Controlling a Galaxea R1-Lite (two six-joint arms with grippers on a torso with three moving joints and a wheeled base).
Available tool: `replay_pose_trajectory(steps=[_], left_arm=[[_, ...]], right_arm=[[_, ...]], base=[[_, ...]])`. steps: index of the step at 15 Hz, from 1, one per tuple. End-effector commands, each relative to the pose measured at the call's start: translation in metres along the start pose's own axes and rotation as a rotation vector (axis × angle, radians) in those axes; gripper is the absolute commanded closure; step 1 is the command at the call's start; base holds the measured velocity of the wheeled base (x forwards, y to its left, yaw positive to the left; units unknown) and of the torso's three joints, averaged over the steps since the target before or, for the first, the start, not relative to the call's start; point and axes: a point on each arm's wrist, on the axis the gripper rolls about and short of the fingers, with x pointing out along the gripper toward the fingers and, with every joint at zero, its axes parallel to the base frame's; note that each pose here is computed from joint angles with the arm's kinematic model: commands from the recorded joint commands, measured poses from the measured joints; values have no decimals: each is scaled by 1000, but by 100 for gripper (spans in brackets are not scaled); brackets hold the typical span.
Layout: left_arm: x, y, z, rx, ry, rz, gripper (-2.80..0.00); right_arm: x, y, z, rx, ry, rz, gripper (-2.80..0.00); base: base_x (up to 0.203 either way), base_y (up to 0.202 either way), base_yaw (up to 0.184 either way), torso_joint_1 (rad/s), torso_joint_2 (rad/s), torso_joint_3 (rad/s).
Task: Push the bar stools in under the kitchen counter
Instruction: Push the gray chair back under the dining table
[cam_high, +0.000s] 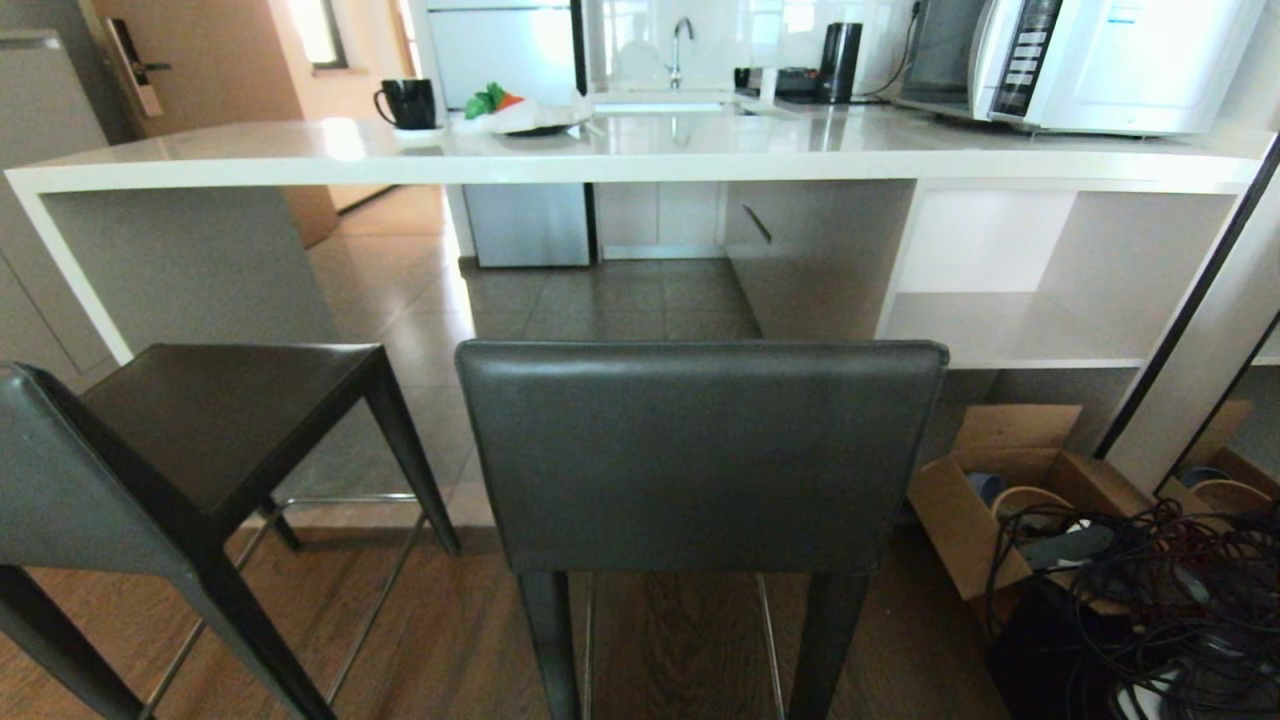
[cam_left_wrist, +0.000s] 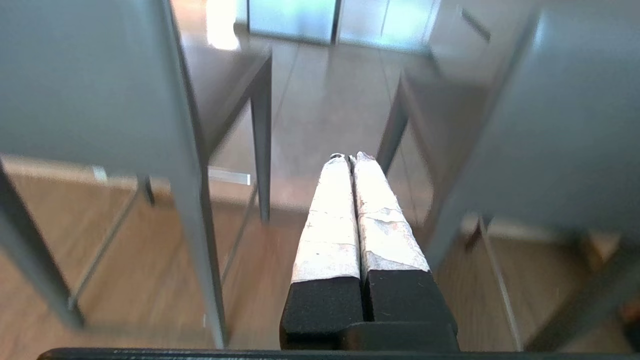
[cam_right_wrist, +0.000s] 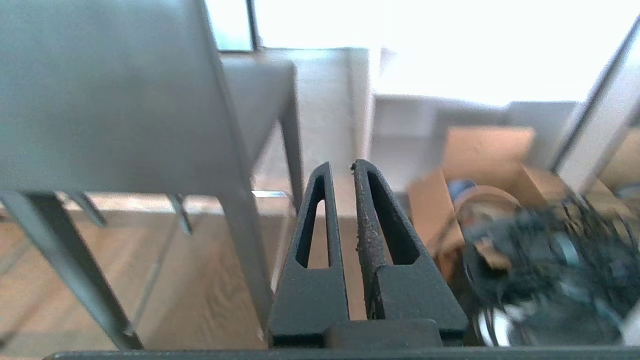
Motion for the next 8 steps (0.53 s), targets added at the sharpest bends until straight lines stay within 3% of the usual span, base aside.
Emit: replay_pose_trajectory(steps=[1, 4, 8], left_arm=[[57, -4, 29, 10, 91, 4, 0], [108, -17, 38, 29, 102, -115, 0], [163, -45, 14, 48, 162, -188, 0]], right_arm=[[34, -2, 29, 5, 79, 22, 0], [79, -4, 45, 6, 109, 80, 0], [136, 0, 38, 10, 142, 178, 0]], base=[[0, 0, 0, 0, 0, 0], [0, 0, 0, 0, 0, 0], [0, 0, 0, 0, 0, 0]])
